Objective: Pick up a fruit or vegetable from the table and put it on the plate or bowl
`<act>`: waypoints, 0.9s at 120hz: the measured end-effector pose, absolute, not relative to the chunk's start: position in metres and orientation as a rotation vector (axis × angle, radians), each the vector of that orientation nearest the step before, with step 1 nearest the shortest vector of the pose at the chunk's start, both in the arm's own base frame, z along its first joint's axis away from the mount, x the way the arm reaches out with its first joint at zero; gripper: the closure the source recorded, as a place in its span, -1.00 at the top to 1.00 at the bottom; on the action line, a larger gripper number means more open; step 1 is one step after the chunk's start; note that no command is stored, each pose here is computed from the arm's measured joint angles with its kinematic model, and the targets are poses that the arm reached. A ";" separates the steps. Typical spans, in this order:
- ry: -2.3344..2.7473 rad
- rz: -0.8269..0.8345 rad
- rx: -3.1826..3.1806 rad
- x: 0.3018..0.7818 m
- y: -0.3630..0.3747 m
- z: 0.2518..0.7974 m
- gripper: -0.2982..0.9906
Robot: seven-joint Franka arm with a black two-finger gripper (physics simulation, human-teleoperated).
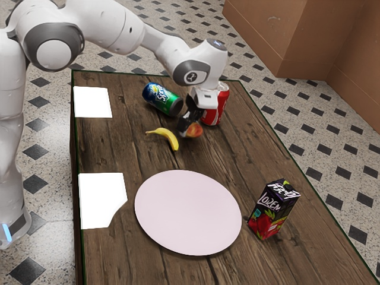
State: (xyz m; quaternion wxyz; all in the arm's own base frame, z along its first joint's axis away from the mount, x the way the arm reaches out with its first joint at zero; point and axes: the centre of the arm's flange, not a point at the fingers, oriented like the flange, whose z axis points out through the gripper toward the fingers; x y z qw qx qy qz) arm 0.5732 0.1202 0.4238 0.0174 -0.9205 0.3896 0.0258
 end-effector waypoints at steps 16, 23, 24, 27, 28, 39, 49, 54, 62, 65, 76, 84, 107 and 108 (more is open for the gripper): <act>1.236 0.010 -2.825 0.584 0.107 0.454 -0.01; 1.276 -0.011 -2.808 0.587 0.089 0.464 -0.01; 1.284 -0.013 -2.805 0.587 0.086 0.466 -0.01; 1.311 -0.025 -2.794 0.587 0.074 0.471 -0.02; 1.321 -0.029 -2.790 0.587 0.070 0.474 -0.02; 1.422 -0.057 -2.754 0.576 0.027 0.491 -0.01; 1.511 -0.056 -2.731 0.553 -0.010 0.496 0.00; 1.552 -0.050 -2.720 0.544 -0.029 0.495 -0.01; 1.636 -0.042 -2.685 0.530 -0.070 0.493 -0.01; 1.678 -0.041 -2.661 0.525 -0.089 0.493 -0.03; 1.825 -0.040 -2.565 0.506 -0.160 0.492 -0.04; 1.845 -0.041 -2.554 0.501 -0.175 0.490 -0.04; 1.818 -0.019 -2.585 0.504 -0.177 0.483 0.33; 1.821 -0.016 -2.584 0.504 -0.178 0.482 0.34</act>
